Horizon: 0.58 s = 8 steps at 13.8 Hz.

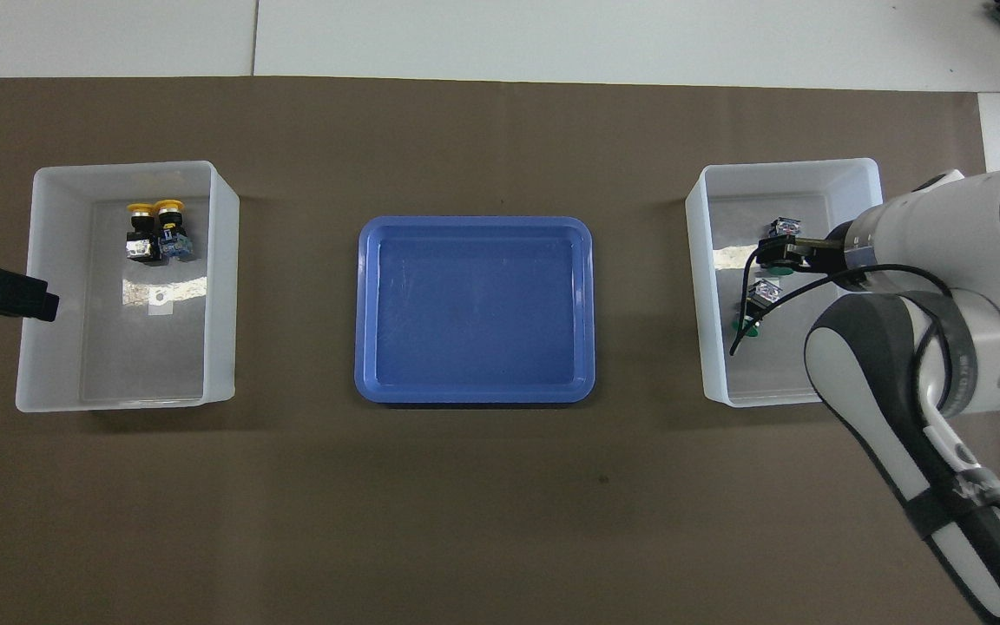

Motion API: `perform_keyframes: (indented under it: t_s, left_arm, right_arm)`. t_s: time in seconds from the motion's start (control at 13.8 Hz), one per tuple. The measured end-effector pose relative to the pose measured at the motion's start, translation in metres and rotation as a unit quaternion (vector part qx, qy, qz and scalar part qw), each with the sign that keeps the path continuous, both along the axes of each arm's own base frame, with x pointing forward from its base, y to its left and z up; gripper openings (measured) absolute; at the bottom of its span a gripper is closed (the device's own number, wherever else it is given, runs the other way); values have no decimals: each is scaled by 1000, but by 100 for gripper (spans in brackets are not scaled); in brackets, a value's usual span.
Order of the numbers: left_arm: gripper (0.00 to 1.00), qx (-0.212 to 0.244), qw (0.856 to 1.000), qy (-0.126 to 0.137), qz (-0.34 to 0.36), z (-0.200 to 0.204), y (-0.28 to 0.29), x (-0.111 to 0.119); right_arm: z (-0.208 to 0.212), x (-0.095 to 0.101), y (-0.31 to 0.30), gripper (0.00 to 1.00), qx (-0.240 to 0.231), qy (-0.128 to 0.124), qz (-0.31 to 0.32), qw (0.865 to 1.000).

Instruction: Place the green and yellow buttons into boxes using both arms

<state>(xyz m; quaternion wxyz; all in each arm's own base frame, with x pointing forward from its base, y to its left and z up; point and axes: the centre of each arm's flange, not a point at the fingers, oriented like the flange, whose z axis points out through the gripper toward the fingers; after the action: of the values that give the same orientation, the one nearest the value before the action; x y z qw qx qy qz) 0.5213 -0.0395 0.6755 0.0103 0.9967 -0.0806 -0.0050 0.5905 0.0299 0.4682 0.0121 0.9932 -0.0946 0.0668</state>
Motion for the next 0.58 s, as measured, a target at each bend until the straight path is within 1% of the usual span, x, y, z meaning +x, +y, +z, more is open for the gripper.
perform_keyframes:
  t_s: [0.15, 0.29, 0.58]
  left_arm:
    - [100, 0, 1000, 2, 3, -2, 3, 0]
    - [100, 0, 1000, 7, 3, -6, 3, 0]
    - [100, 1, 1000, 14, 3, -14, 3, 1]
  right_arm:
    - [48, -3, -2, 100, -5, 7, 1, 1000]
    - [83, -9, -5, 100, -7, 11, 8, 1000]
    - [140, -33, -23, 100, -6, 24, 1, 1000]
